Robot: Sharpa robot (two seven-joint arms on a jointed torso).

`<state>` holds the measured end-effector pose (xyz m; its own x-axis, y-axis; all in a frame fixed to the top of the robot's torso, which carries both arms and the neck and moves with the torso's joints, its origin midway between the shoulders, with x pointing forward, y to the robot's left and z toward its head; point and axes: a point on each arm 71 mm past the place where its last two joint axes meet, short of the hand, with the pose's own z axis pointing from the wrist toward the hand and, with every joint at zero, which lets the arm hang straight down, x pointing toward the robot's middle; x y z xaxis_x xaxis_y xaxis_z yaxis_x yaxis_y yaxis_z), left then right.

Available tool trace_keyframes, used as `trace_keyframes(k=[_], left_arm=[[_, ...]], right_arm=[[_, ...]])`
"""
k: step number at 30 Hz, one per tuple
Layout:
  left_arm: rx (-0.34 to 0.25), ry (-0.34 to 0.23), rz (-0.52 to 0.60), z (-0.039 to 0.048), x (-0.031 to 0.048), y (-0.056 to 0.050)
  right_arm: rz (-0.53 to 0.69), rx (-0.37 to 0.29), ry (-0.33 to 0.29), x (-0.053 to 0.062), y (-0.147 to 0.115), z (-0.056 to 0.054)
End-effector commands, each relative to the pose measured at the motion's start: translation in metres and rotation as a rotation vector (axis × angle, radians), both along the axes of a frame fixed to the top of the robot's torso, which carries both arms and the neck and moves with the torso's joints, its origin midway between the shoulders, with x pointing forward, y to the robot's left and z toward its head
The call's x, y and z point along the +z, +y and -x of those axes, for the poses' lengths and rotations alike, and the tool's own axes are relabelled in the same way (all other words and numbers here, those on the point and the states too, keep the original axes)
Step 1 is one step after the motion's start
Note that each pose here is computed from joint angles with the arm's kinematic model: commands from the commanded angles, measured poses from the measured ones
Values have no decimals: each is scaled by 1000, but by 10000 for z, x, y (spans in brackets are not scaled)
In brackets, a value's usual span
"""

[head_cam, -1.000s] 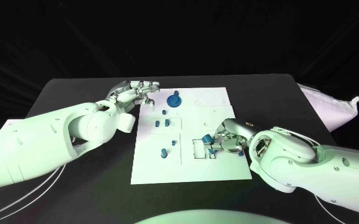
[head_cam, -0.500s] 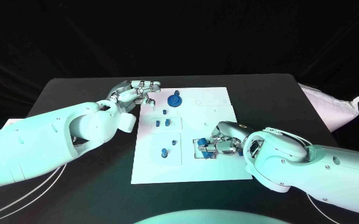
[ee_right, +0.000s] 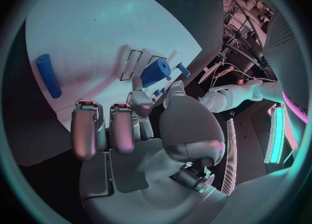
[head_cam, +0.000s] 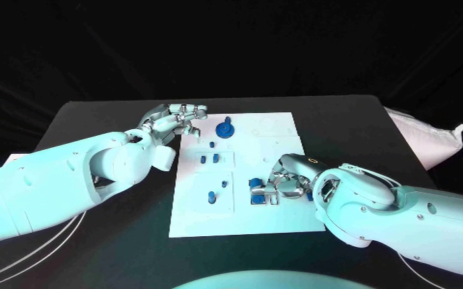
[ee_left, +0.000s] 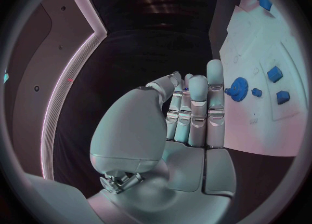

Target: Assemble the parts on the task board

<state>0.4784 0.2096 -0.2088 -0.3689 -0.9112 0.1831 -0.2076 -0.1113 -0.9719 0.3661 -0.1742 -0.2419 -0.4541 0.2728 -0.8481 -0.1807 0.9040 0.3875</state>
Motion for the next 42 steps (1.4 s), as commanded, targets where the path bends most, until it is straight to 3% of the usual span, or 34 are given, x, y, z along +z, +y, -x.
trace_keyframes(k=[1, 12, 24, 34, 42], left_arm=[[-21, -5, 10, 6, 9, -27], [-22, -4, 10, 4, 7, -24], [-22, -3, 9, 4, 6, -20], [-19, -3, 8, 5, 5, -8], [-18, -3, 8, 6, 5, -8]], right_arm=[[6, 24, -27, 16, 22, 6], [28, 80, -8, -9, 62, 18], [44, 80, -29, -36, 80, -12], [-44, 47, -96, 89, -55, 41], [-65, 12, -96, 197, -262, 73]])
